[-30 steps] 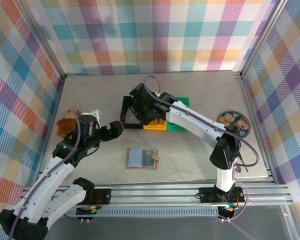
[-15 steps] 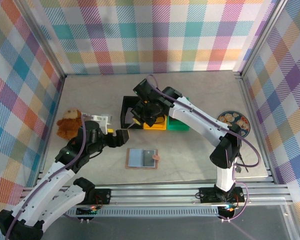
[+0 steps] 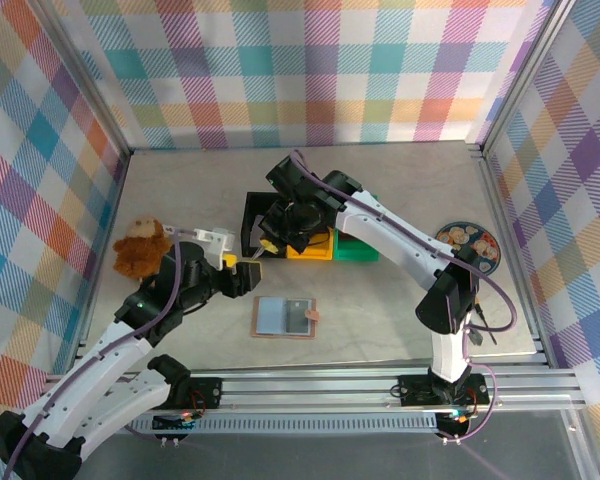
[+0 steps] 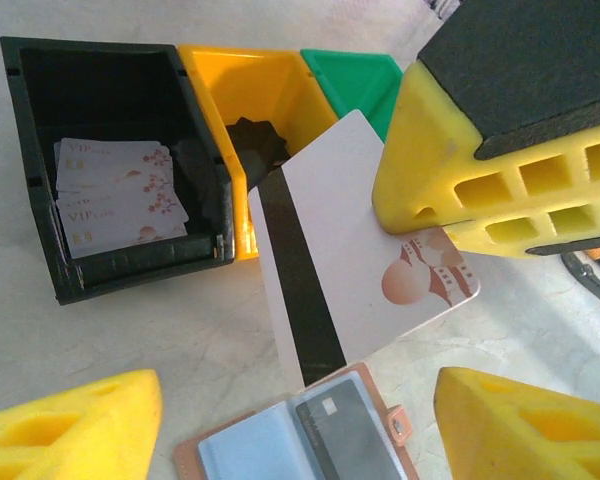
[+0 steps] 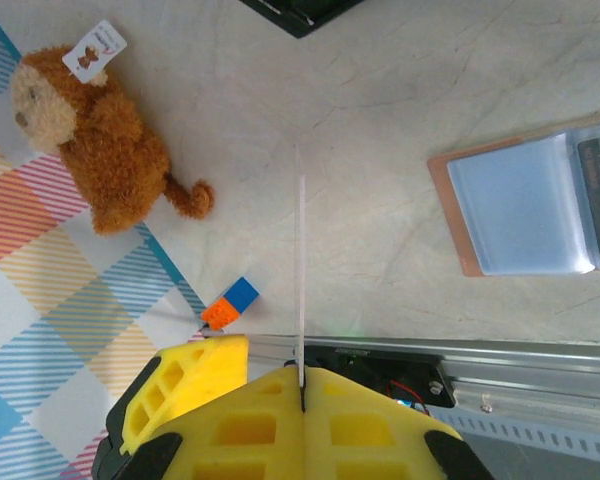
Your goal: Take the credit cards out of the card holder
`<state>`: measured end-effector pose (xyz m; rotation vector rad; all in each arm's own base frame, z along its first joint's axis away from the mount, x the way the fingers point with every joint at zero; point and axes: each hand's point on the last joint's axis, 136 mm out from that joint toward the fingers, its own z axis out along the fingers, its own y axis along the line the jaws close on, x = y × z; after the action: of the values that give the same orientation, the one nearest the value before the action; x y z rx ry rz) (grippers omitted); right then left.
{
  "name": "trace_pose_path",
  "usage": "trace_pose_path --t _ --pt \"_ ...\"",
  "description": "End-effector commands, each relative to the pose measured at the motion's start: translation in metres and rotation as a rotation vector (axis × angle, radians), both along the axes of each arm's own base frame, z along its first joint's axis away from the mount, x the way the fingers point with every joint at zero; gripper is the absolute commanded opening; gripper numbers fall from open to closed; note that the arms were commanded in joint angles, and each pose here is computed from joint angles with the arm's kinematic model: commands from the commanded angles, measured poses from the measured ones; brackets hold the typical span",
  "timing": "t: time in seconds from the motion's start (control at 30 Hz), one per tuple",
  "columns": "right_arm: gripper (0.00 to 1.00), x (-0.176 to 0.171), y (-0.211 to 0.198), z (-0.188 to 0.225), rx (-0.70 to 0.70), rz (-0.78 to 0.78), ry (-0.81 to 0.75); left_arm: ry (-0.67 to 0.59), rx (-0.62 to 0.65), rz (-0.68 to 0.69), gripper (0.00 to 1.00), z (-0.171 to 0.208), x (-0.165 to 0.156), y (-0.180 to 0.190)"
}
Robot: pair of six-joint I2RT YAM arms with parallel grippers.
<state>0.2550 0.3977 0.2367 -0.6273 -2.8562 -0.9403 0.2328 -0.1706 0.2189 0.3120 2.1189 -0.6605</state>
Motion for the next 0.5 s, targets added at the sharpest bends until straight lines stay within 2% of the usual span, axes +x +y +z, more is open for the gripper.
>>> trace_pose_path --t 0.0,0.47 --pt "0.00 -0.0027 0.0092 0.0025 0.037 0.051 0.023 -0.017 0.005 -0.037 0.63 -0.0003 -0.0015 -0.0066" --pt "0.00 -0.0126 0.0166 0.0076 0.081 0.108 0.045 0.010 0.046 -0.043 0.41 -0.0093 0.0003 -0.0085"
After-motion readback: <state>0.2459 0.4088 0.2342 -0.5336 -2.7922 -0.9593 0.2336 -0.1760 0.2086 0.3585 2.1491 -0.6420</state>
